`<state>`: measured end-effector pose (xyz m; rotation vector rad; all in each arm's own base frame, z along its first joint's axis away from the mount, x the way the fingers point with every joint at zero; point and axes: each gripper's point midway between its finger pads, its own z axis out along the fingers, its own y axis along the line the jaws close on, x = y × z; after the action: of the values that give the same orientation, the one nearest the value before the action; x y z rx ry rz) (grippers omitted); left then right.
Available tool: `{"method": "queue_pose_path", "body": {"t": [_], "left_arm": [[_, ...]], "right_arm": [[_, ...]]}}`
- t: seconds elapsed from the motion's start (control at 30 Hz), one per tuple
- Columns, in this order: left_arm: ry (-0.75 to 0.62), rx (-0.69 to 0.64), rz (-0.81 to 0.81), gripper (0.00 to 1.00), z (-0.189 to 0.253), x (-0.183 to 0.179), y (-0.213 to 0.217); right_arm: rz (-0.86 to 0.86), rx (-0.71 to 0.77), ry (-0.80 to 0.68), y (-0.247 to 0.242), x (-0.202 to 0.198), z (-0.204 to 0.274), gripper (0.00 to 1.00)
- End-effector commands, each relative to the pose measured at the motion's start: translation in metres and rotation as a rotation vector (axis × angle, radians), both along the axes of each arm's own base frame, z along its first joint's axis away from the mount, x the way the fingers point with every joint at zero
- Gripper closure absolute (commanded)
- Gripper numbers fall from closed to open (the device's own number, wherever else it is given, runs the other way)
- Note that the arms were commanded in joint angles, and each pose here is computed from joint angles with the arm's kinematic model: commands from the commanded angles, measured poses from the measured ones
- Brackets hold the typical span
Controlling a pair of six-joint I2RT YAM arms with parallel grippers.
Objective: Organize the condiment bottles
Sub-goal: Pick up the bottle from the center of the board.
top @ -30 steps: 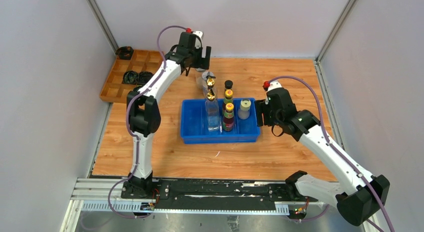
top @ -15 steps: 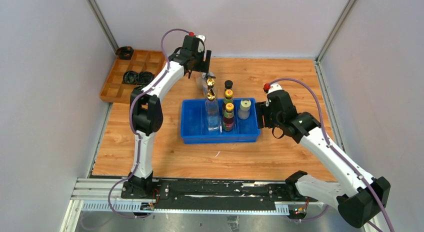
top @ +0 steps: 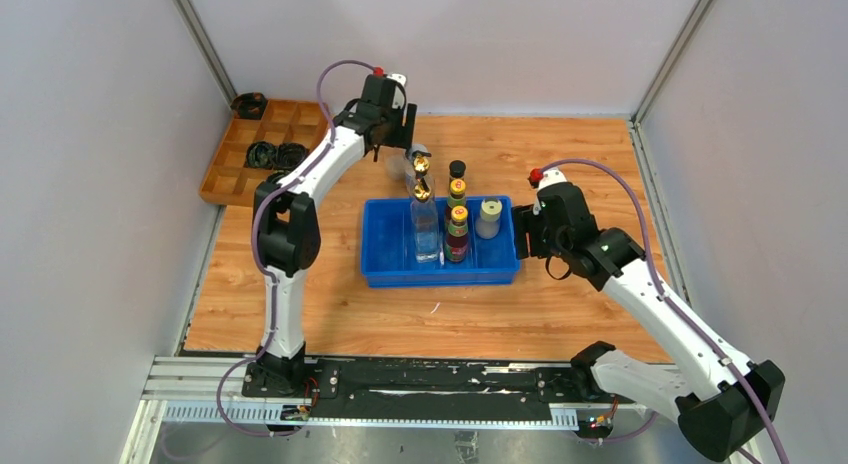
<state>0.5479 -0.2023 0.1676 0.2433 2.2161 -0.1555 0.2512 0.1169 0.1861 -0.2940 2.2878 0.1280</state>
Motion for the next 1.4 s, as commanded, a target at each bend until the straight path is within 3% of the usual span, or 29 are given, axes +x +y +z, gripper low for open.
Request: {"method": "queue_pose_path", "body": {"t": [0.0, 0.33, 0.67, 0.97, 1.37], "left_arm": [[-0.055, 0.047, 0.03, 0.3, 0.033, -0.011, 0.018], [-0.092, 0.037, 0.113, 0.3, 0.07, -0.049, 0.055], [-0.103, 0.012, 0.187, 0.3, 0.08, -0.119, 0.088], [-0.142, -0.032, 0.149, 0.3, 0.102, -0.189, 0.105], [-0.166, -0.151, 0.012, 0.3, 0.146, -0.241, 0.091]], "right_arm": [[0.012, 0.01, 0.004, 0.001, -0.007, -0.002, 0.31], [0.028, 0.033, 0.005, 0.005, -0.01, -0.001, 0.31], [0.041, 0.066, -0.009, 0.007, -0.014, 0.002, 0.32], [0.047, 0.101, -0.014, 0.008, -0.022, 0.001, 0.32], [0.038, 0.155, -0.014, 0.008, -0.033, 0.001, 0.33]]}}
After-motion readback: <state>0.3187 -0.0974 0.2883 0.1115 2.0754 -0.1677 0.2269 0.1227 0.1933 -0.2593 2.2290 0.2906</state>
